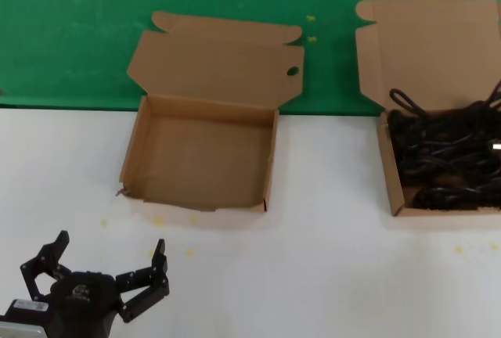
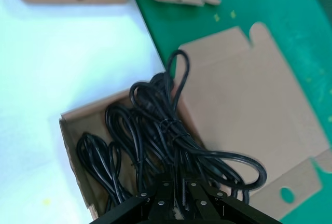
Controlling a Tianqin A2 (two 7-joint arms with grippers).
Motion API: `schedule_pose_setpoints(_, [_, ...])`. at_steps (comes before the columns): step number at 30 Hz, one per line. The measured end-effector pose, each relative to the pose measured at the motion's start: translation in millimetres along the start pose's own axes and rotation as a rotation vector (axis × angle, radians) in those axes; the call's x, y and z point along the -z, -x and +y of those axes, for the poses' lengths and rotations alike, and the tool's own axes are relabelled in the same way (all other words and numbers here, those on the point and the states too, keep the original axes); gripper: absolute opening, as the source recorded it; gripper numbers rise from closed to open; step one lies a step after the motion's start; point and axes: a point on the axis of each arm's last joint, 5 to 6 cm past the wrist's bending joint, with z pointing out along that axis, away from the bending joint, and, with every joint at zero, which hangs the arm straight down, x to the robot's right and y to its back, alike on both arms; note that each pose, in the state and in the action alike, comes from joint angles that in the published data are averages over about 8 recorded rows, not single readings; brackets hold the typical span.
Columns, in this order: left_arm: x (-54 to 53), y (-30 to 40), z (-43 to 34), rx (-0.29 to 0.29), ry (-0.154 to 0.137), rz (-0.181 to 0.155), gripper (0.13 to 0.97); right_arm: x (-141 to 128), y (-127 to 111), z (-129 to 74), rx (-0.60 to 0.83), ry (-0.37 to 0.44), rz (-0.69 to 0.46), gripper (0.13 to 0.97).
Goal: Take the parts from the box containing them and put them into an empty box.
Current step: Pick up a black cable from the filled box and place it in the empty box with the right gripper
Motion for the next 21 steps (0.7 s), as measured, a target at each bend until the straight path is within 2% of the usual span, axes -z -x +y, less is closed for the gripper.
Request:
schedule_pose_setpoints(5, [0.0, 0.0, 0.0, 0.000, 0.000, 0.000, 0.966, 29, 9, -19, 0.003, -0.035, 0.033, 0.160])
schedule_pose_setpoints(10, [0.0, 0.0, 0.0, 0.000, 0.000, 0.000, 0.966, 40, 20, -40, 0.012, -0.087, 0.045, 0.160])
schedule_pose_setpoints(15, [0.0, 0.0, 0.0, 0.000, 0.000, 0.000, 0.966, 26, 27, -63, 0.022, -0.151, 0.039, 0.160])
schedule_pose_setpoints(21, [0.0, 0.0, 0.0, 0.000, 0.000, 0.000, 0.966, -14, 29, -89, 0.016, -0.236, 0.030, 0.160])
